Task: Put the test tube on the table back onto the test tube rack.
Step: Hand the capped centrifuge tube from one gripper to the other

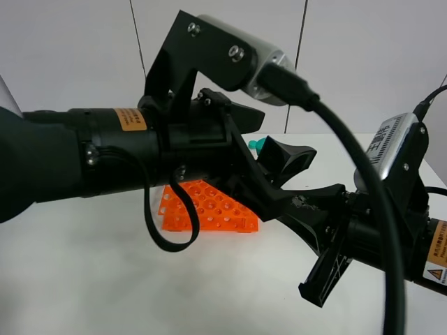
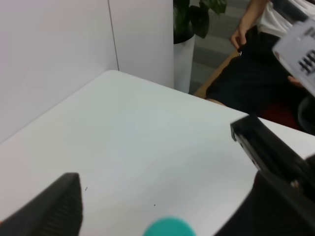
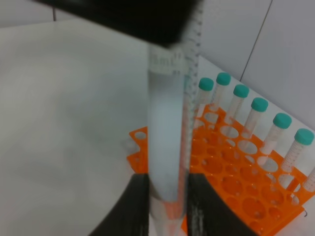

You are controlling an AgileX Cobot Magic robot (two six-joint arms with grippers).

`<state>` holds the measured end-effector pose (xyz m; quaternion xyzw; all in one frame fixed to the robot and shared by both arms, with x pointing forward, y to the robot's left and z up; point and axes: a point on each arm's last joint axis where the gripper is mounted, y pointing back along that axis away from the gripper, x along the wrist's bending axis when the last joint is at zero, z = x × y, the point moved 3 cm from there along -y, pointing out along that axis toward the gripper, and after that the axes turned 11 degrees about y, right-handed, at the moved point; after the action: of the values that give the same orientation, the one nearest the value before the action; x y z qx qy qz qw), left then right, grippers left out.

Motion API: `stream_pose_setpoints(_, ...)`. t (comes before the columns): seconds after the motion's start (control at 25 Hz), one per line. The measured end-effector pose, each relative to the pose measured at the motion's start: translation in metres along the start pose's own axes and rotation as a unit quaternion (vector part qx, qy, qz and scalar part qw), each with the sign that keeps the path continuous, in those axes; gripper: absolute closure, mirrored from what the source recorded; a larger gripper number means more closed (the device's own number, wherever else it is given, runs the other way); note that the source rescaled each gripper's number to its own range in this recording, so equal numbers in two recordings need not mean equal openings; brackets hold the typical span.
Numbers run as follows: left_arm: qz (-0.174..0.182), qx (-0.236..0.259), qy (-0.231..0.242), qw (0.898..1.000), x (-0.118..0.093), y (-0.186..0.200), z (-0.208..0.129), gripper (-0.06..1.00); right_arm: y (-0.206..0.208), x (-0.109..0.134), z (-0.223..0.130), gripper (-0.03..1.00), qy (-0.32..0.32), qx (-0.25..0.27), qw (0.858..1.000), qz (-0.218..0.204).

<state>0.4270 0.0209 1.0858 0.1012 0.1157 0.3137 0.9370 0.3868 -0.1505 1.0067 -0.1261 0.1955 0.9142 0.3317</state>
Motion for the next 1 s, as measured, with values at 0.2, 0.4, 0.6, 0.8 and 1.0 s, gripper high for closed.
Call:
stream_pose_setpoints(0.2, 0.001, 0.008, 0.001, 1.000, -0.0002, -0.0088, -0.0025, 0.50, 0.0000, -0.0003, 0.0025, 0.97, 0.000, -0.010, 1.000, -0.001)
stream_pose_setpoints(0.4, -0.001, 0.013, 0.001, 1.000, -0.0006, -0.0093, -0.0040, 0.71, 0.0000, -0.0004, 0.0033, 0.97, 0.000, -0.014, 1.000, -0.002)
stream_pose_setpoints(0.6, -0.001, 0.014, 0.001, 1.000, -0.0004, -0.0093, -0.0043, 0.87, 0.0000, -0.0004, 0.0033, 0.97, 0.000, -0.014, 1.000, -0.002)
stream_pose_setpoints(0.8, -0.002, 0.015, 0.006, 1.000, -0.0009, -0.0093, -0.0046, 0.94, -0.0001, -0.0002, 0.0036, 0.97, -0.001, -0.015, 1.000, -0.001)
stream_pose_setpoints(1.0, 0.001, 0.006, 0.007, 1.000, -0.0003, -0.0093, -0.0013, 0.94, 0.0000, -0.0005, 0.0064, 0.97, -0.012, -0.027, 1.000, -0.002)
